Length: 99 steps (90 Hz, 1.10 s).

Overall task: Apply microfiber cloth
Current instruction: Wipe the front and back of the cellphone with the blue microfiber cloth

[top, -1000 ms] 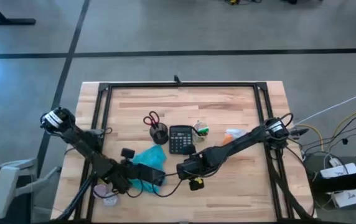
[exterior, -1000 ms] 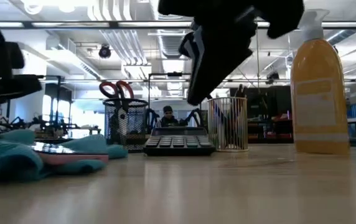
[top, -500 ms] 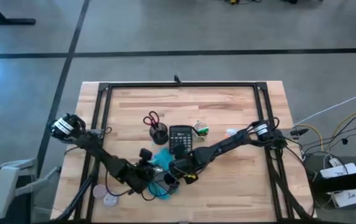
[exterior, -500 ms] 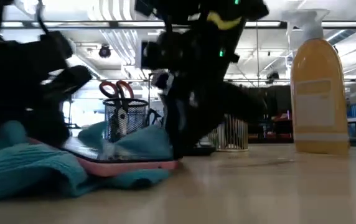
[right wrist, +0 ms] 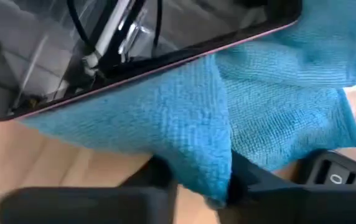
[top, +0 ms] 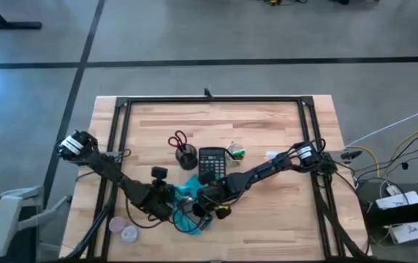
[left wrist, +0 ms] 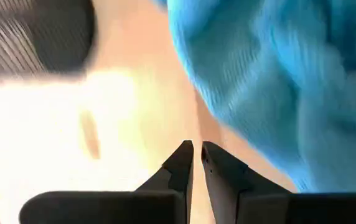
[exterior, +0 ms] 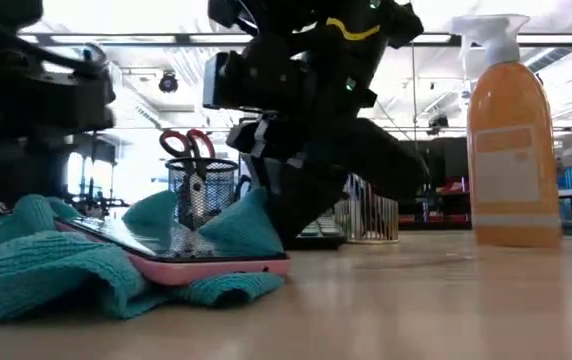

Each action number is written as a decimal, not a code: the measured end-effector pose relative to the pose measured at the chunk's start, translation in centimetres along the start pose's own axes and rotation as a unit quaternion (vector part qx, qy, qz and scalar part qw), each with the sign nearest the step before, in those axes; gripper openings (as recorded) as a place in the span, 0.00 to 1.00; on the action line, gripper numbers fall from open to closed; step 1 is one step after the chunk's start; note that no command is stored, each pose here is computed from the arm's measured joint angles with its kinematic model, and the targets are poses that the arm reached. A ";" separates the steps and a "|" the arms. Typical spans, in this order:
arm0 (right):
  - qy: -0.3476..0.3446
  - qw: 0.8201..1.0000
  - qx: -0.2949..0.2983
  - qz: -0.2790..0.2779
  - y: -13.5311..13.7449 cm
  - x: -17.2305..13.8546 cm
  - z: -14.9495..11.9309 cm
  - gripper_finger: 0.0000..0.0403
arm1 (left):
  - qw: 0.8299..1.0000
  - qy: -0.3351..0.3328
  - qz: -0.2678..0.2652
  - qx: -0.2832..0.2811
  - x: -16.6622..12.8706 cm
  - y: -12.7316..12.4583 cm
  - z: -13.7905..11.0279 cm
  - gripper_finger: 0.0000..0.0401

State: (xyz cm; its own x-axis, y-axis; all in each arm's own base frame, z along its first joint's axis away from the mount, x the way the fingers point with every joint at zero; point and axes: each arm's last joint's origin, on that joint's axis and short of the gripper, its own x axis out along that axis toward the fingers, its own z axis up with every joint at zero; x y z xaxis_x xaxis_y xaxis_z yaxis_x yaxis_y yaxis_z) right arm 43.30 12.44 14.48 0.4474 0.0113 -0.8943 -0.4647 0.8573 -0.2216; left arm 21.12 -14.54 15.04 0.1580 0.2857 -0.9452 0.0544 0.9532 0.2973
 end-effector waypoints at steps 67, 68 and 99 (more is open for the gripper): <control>-0.140 0.984 0.027 0.104 1.3 -0.2 2.8 0.00 | 0.970 -0.232 -0.068 -0.038 0.4 -3.9 2.3 0.05; -0.143 0.984 0.028 0.104 1.3 0.0 2.9 0.00 | 0.970 -0.232 -0.066 -0.038 0.4 -3.9 2.3 0.05; -0.161 0.984 0.067 0.030 0.6 1.7 3.1 0.00 | 0.973 -0.220 -0.066 -0.004 -0.4 -3.5 2.2 0.05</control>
State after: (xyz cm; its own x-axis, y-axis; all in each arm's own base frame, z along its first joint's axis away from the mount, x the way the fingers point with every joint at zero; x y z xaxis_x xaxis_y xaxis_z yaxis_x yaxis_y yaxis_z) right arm 46.17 14.54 14.09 0.6505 0.2085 -0.7303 -0.4027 0.9100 -0.0989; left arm 23.02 -18.26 14.71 0.5578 0.0917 -0.8249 0.0956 0.9802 0.1736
